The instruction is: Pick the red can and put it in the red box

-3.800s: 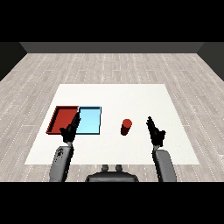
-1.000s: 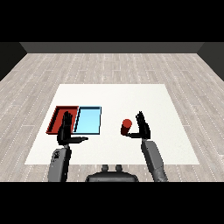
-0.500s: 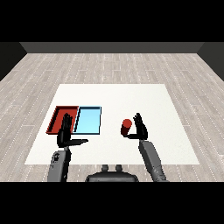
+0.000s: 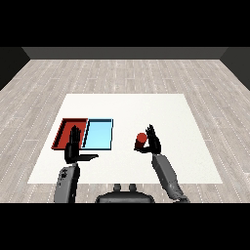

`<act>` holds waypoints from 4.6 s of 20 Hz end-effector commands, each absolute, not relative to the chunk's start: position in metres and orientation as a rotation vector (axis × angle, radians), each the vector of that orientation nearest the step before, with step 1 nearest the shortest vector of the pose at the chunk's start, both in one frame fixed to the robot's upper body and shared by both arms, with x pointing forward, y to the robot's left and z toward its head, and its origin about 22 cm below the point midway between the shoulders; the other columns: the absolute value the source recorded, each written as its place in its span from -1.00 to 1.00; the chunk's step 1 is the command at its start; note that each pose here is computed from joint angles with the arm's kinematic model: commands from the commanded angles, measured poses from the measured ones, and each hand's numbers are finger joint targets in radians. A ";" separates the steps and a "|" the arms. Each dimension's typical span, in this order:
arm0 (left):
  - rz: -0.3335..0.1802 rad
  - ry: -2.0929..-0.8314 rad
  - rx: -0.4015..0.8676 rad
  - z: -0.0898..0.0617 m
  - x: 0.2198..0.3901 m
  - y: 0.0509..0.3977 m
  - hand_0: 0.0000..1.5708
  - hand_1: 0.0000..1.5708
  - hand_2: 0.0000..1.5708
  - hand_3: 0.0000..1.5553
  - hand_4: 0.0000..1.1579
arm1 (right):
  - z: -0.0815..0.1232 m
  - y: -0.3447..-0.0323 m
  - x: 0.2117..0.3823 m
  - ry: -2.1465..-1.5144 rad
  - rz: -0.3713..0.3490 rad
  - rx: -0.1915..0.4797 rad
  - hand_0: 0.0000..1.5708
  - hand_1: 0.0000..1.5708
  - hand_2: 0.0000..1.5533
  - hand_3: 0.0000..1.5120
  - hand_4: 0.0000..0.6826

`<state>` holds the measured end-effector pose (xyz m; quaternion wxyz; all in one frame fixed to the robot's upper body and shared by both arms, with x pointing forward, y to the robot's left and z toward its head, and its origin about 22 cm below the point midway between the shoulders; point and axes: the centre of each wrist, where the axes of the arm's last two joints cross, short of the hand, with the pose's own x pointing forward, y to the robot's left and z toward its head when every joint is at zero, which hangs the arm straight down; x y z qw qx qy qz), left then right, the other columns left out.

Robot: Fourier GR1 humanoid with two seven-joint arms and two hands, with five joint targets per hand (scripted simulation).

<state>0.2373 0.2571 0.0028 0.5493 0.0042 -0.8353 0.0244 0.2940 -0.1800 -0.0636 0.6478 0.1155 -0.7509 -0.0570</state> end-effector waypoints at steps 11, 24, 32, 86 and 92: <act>0.073 -1.973 0.015 0.004 0.245 0.242 -1.00 -1.00 -1.00 -1.00 -1.00 | -0.066 -0.162 0.304 -1.682 -0.106 0.241 -1.00 -1.00 -1.00 -1.00 -1.00; 0.057 -1.961 0.007 0.026 0.247 0.278 -1.00 -1.00 -1.00 -1.00 -1.00 | -0.065 -0.168 0.319 -1.674 -0.117 0.248 -1.00 -1.00 -1.00 -1.00 -1.00; 0.081 -1.990 0.043 0.000 0.236 0.273 -1.00 -1.00 -1.00 -1.00 -1.00 | -0.067 -0.151 0.335 -1.681 -0.093 0.252 -1.00 -1.00 -1.00 -1.00 -1.00; -0.162 -1.843 -0.264 0.015 0.265 0.111 -1.00 -1.00 -1.00 -1.00 -1.00 | 0.033 -0.118 0.327 -1.928 0.026 0.199 0.76 0.76 0.80 0.84 0.84; -0.186 -1.868 -0.272 0.031 0.268 0.110 -1.00 -1.00 -1.00 -1.00 -1.00 | 0.036 -0.114 0.320 -1.945 0.048 0.270 0.78 0.78 0.82 0.85 0.80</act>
